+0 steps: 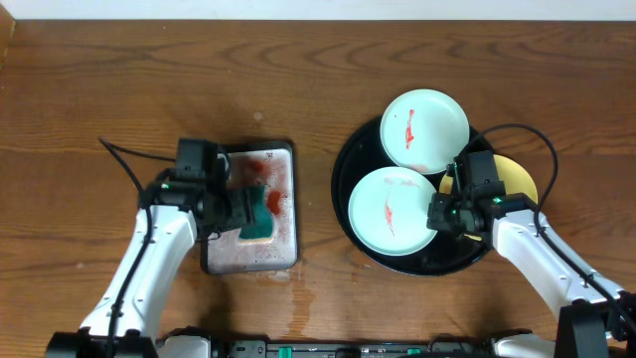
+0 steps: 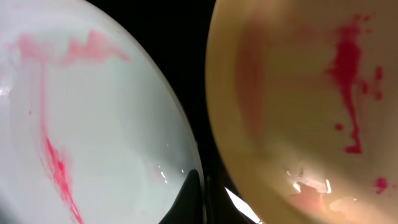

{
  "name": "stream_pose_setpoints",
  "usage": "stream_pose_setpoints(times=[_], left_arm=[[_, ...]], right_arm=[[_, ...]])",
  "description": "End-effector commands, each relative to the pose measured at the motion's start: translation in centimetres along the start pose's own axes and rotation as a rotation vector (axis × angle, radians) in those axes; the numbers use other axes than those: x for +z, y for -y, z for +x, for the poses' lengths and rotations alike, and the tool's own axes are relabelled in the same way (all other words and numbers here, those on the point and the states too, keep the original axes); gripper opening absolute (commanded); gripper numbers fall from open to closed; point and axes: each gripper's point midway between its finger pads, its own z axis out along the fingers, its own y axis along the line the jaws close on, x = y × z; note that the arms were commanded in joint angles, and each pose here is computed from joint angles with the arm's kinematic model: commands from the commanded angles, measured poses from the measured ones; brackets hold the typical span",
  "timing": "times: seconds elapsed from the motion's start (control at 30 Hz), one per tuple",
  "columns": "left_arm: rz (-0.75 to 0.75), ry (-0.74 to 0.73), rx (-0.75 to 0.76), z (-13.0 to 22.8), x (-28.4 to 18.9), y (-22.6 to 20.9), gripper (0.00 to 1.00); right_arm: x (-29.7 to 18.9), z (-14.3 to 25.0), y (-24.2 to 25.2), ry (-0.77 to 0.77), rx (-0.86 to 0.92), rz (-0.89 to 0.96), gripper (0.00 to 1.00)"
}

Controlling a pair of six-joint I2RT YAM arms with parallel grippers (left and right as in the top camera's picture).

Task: Clean dirty plates on tray and stack at the side
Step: 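Grasp the green sponge with the left gripper and lift it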

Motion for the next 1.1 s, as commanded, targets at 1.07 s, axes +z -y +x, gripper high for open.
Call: stream_pose_setpoints(times=[1.07], left_arm=[[-0.201,-0.165,0.018,-1.3,0.5,1.1,0.64]], right_arm=[[-0.2,-0.3,-1.1,0.010,-0.047,-0.019,0.01]])
